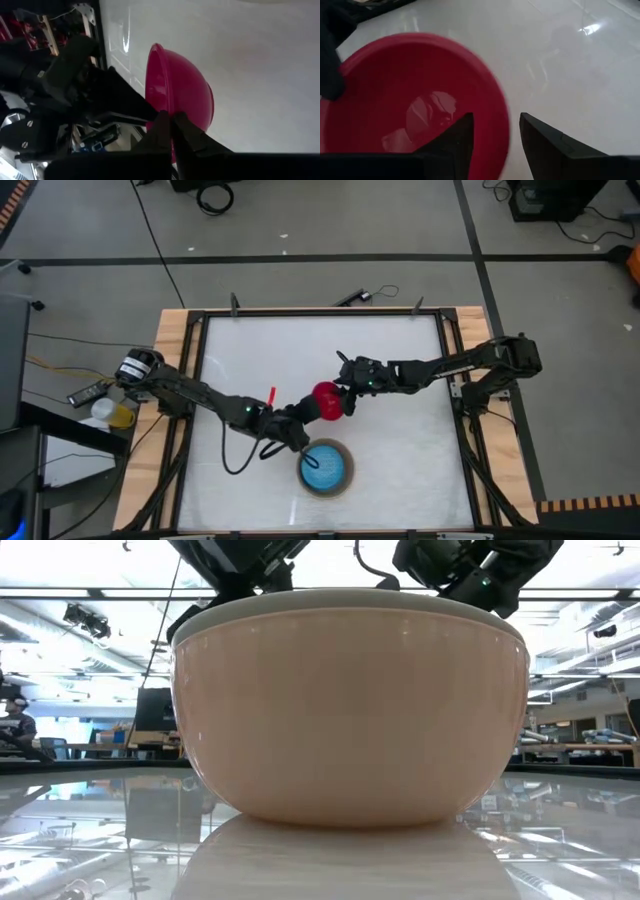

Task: Nest bowls inside each other
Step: Stack the red bowl on top of the blue patterned bowl

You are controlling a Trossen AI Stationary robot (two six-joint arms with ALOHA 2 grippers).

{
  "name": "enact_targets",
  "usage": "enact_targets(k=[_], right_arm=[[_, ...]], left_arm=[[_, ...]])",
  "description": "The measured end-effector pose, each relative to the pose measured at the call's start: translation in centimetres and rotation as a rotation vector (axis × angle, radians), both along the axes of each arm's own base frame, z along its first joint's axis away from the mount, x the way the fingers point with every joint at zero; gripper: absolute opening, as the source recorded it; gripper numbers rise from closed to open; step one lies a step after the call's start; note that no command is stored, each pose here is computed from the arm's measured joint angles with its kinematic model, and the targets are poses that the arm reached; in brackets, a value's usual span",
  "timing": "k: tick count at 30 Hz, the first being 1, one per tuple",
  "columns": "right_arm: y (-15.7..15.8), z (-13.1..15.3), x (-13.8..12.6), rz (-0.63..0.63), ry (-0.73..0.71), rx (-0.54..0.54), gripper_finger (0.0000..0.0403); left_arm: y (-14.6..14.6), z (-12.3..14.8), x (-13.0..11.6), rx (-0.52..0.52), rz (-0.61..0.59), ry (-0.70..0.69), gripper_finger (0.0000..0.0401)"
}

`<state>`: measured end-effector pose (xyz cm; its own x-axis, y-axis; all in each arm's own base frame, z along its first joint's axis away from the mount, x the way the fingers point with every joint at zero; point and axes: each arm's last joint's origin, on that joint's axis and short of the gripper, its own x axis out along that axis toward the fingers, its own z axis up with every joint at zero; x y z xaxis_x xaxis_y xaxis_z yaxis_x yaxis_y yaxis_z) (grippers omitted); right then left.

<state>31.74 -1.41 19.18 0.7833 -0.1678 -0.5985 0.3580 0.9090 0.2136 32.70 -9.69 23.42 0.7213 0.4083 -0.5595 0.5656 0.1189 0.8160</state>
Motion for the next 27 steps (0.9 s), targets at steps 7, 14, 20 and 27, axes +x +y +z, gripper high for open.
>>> enact_targets(k=[7, 14, 20, 27], right_arm=[[0.3, 0.0, 0.0, 0.093, 0.010, -0.021, 0.0122], [0.7, 1.0, -0.5, 0.078, -0.003, -0.021, 0.0021], [2.3, 2.8, -2.0, 0.074, -0.007, -0.019, 0.0020], [7.6, 1.3, -0.4, 0.256, -0.099, -0.013, 0.0019]], left_arm=[[-0.1, 0.4, 0.4, -0.041, 0.029, -0.076, 0.0002], [0.4, 0.3, 0.6, -0.414, 0.262, -0.246, 0.0036], [0.0, 1.1, -0.7, -0.585, 0.438, -0.321, 0.0121], [1.0, 3.2, -5.7, -0.754, 0.653, -0.419, 0.0176]])
